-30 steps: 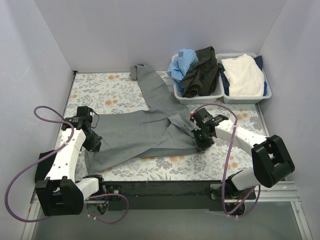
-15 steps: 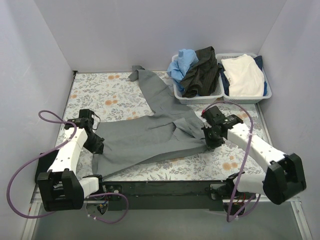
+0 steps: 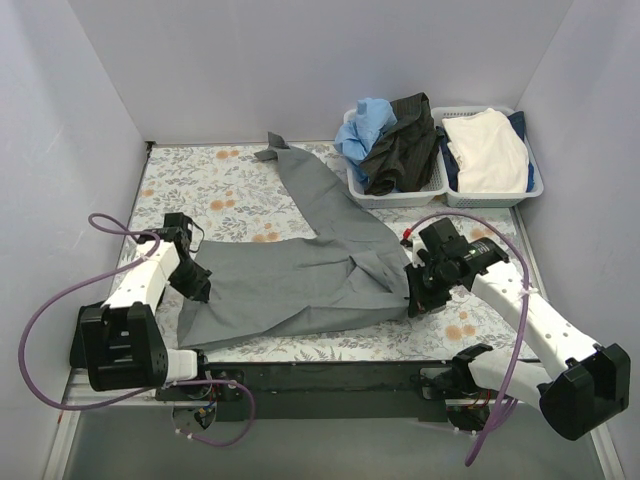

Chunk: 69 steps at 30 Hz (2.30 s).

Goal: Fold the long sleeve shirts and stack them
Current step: Flatten the shirt out

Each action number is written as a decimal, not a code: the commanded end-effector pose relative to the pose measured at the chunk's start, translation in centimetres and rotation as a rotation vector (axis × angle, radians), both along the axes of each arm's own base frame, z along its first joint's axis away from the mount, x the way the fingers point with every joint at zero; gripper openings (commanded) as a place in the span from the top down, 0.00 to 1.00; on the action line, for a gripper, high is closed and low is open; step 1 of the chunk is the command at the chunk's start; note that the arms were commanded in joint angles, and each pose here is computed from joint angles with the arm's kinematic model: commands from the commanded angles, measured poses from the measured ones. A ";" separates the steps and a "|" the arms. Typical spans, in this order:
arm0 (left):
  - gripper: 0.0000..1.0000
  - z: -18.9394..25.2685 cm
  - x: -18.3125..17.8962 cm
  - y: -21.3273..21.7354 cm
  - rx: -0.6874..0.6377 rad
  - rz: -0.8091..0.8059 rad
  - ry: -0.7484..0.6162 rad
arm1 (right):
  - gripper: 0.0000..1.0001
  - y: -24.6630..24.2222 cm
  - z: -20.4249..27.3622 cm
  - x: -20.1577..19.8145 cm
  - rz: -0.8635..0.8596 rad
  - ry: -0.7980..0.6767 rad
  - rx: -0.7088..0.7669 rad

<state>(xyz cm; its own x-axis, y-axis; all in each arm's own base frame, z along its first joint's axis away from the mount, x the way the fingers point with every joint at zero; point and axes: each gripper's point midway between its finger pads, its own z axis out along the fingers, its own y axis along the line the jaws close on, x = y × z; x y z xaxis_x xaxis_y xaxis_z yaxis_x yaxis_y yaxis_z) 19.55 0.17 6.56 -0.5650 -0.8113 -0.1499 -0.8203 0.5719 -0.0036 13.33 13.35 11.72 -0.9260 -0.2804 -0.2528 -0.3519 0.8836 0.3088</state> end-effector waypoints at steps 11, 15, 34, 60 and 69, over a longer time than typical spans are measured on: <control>0.82 -0.2 4.4 0.5 0.008 -0.033 -0.056 | 0.39 -0.7 4.9 0.8 -0.113 -0.056 -0.020; 0.63 0.2 4.2 1.1 0.040 -0.039 -0.061 | 0.39 -0.1 0.8 2.0 -0.099 0.019 -0.068; 0.37 -2.4 11.5 -0.9 -0.074 -0.149 -0.183 | 0.30 3.7 -6.5 7.8 0.033 -0.004 -0.069; 0.39 -6.6 25.2 0.8 -0.025 -0.176 -0.200 | 0.99 7.5 -2.3 29.5 -0.119 -0.365 -0.159; 0.38 -3.5 26.0 1.6 0.012 -0.189 -0.233 | 0.99 9.2 4.2 24.4 -0.013 -0.369 0.090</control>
